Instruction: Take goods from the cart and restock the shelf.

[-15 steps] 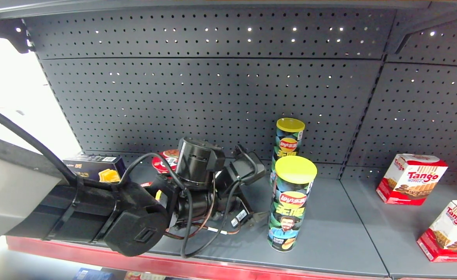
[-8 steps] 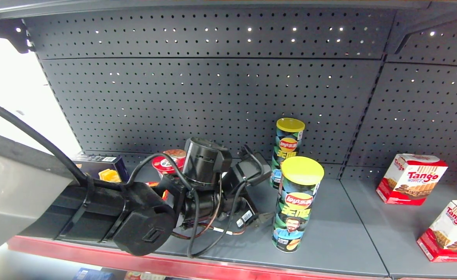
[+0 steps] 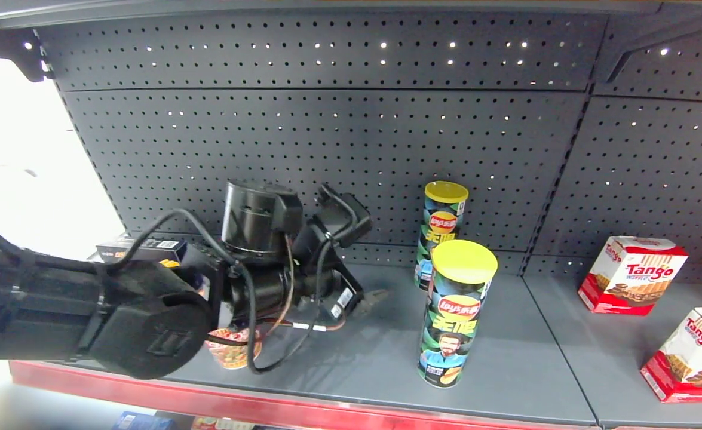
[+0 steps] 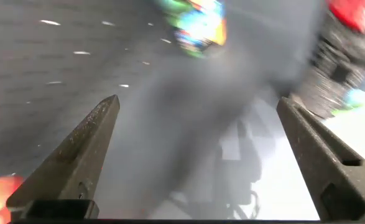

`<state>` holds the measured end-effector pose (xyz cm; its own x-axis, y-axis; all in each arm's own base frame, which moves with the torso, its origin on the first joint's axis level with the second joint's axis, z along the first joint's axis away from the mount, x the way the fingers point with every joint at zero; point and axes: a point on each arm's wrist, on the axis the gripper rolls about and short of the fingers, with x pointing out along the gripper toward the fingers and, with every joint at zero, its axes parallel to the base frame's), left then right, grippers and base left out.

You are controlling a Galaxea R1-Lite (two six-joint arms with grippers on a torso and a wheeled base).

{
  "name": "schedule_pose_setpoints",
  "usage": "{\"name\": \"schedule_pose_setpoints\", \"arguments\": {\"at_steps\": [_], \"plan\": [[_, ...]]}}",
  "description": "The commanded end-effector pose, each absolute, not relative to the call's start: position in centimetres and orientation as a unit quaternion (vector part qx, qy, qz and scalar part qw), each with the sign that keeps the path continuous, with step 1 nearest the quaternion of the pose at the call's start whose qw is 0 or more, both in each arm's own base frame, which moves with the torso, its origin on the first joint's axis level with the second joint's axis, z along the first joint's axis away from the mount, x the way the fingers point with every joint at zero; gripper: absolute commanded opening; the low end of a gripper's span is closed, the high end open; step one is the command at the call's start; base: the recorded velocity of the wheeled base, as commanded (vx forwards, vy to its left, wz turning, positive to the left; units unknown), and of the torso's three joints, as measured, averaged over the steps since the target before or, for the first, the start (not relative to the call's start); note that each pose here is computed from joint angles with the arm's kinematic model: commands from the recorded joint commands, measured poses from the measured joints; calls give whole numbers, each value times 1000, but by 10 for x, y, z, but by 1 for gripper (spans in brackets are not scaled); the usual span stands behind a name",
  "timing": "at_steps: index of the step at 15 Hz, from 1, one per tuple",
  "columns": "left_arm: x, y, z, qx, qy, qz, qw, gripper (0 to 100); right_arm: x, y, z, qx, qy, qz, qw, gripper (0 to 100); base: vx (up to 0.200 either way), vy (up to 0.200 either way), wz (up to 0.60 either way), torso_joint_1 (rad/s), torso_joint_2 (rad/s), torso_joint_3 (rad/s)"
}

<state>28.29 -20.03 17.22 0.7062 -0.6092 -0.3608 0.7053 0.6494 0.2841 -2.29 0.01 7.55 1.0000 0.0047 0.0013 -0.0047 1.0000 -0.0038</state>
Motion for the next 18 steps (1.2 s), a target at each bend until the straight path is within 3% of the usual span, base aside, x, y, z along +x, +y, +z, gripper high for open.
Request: {"name": "schedule_pose_setpoints", "arguments": {"at_steps": [1,3,5,7,9,11,12,13,15,18], "plan": [[266,-162,225,179,60,-313,931,100,-23,0,75,-2,0,2,1000,100,0,0,0,0,0,0],[238,-130,253,157,59,-267,949,100,-23,0,75,-2,0,2,1000,100,0,0,0,0,0,0],[205,-101,283,101,25,-227,968,100,-23,0,75,-2,0,3,1000,100,0,0,0,0,0,0],[167,-70,294,59,-7,-171,984,100,-23,0,75,-2,0,2,1000,100,0,0,0,0,0,0],[131,-45,276,57,-9,-118,991,100,-23,0,75,-2,0,2,1000,100,0,0,0,0,0,0],[65,-13,228,55,-23,-41,997,100,-23,0,75,-2,0,3,1000,100,0,0,0,0,0,0],[56,-9,220,54,-25,-25,998,100,-23,0,75,-2,0,3,1000,100,0,0,0,0,0,0],[23,1,181,52,-37,24,998,100,-23,0,75,-2,0,2,1000,100,0,0,0,0,0,0],[1,5,153,45,-40,68,996,100,-23,0,75,-2,0,3,1000,100,0,0,0,0,0,0],[-9,5,126,37,-21,97,994,100,-23,0,75,-2,0,2,1000,100,0,0,0,0,0,0]]}}
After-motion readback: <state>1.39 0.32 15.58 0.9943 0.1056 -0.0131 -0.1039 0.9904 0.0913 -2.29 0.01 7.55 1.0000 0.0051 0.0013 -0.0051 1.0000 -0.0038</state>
